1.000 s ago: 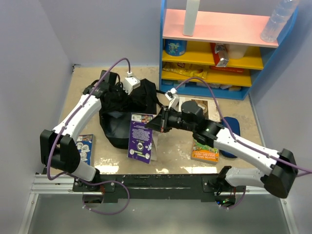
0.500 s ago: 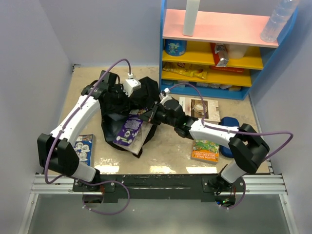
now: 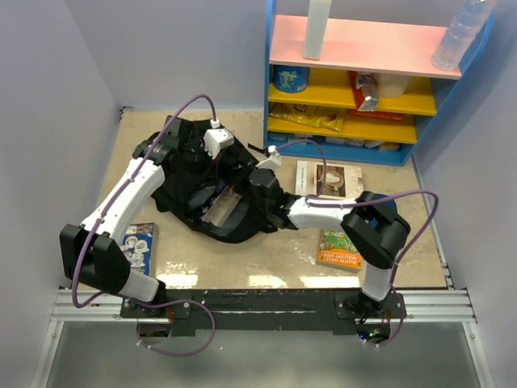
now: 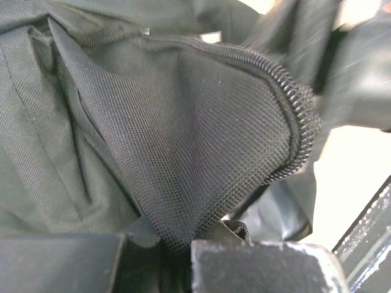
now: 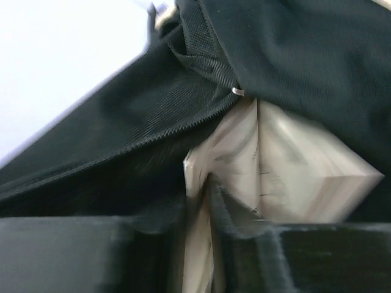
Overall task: Pack the student bag
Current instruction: Place the book in the student bag.
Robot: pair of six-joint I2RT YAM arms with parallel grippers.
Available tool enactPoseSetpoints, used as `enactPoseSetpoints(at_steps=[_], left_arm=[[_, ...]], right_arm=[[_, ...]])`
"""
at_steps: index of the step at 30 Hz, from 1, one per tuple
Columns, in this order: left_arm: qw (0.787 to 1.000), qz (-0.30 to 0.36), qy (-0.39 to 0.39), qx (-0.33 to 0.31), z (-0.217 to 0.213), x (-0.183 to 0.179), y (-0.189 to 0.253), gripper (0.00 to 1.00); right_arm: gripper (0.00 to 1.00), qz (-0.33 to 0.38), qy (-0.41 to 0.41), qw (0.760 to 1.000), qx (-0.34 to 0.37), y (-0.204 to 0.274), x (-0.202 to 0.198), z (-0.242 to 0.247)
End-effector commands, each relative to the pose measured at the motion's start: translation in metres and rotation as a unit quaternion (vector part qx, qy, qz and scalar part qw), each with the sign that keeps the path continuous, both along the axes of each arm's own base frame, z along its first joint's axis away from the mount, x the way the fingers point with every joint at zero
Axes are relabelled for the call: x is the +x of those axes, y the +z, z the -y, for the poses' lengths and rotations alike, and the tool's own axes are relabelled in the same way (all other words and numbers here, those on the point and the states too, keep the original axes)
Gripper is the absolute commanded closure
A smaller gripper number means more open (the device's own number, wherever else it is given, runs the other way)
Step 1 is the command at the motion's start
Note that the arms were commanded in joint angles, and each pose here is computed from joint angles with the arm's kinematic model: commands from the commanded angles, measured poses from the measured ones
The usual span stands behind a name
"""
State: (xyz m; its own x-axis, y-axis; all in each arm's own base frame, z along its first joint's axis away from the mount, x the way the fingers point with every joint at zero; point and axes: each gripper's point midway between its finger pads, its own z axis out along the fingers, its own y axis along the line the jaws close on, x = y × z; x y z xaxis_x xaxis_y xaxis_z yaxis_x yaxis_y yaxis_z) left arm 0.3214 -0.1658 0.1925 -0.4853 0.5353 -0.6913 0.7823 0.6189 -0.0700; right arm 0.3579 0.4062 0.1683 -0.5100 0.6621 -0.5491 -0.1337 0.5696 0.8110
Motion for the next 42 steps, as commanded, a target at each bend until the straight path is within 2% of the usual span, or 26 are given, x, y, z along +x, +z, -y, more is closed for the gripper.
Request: enactPoseSetpoints(at_steps=[1, 4, 6, 7, 10, 12, 15, 18, 22, 28, 32, 36, 37, 42], left_arm=[[0.999, 0.020, -0.009, -0.031, 0.009, -0.003, 0.022, 1.00], [0.999, 0.021, -0.007, -0.026, 0.007, -0.002, 0.018, 1.00], [1.000, 0.023, -0.004, -0.019, 0.005, 0.000, 0.015, 1.00], [1.000, 0.025, -0.007, -0.018, 0.005, 0.000, 0.014, 1.00], [1.000, 0.022, -0.006, -0.012, 0.004, 0.001, 0.008, 1.00], [1.000, 0.020, -0.005, -0.010, 0.004, 0.001, 0.006, 1.00], [1.000, 0.019, -0.004, -0.010, 0.004, 0.002, 0.005, 1.00], [1.000, 0.021, -0.003, -0.012, 0.004, 0.004, 0.005, 1.00], [1.000, 0.022, -0.004, -0.014, 0.005, 0.005, 0.006, 1.00], [1.000, 0.024, -0.007, -0.016, 0.006, 0.005, 0.009, 1.00], [0.999, 0.022, -0.011, -0.020, 0.008, 0.004, 0.010, 1.00], [0.999, 0.018, -0.017, -0.024, 0.010, 0.003, 0.009, 1.00], [0.999, 0.015, -0.017, -0.025, 0.011, 0.002, 0.008, 1.00], [0.999, 0.005, -0.023, -0.026, 0.013, 0.003, 0.002, 1.00]], right_arm=[[0.67, -0.019, 0.020, 0.998, -0.057, -0.017, 0.001, -0.021], [0.41, -0.056, 0.026, 0.990, -0.127, -0.041, -0.012, -0.005], [0.29, -0.070, 0.027, 0.984, -0.163, -0.049, -0.020, 0.008], [0.13, -0.084, 0.033, 0.977, -0.192, -0.055, -0.025, 0.018], [0.09, -0.114, 0.045, 0.962, -0.242, -0.064, -0.040, 0.036], [0.10, -0.120, 0.053, 0.963, -0.237, -0.057, -0.050, 0.043], [0.16, -0.127, 0.069, 0.965, -0.218, -0.049, -0.067, 0.046], [0.30, -0.141, 0.093, 0.961, -0.220, -0.052, -0.083, 0.041], [0.75, -0.153, 0.123, 0.954, -0.225, -0.065, -0.103, 0.030], [0.87, -0.177, 0.139, 0.937, -0.265, -0.113, -0.118, 0.025], [0.92, -0.171, 0.115, 0.934, -0.290, -0.128, -0.104, 0.024], [0.92, -0.128, 0.077, 0.945, -0.290, -0.117, -0.072, 0.006], [0.92, -0.104, 0.074, 0.955, -0.266, -0.105, -0.063, -0.007], [0.92, -0.037, 0.093, 0.974, -0.201, -0.065, -0.037, -0.058]])
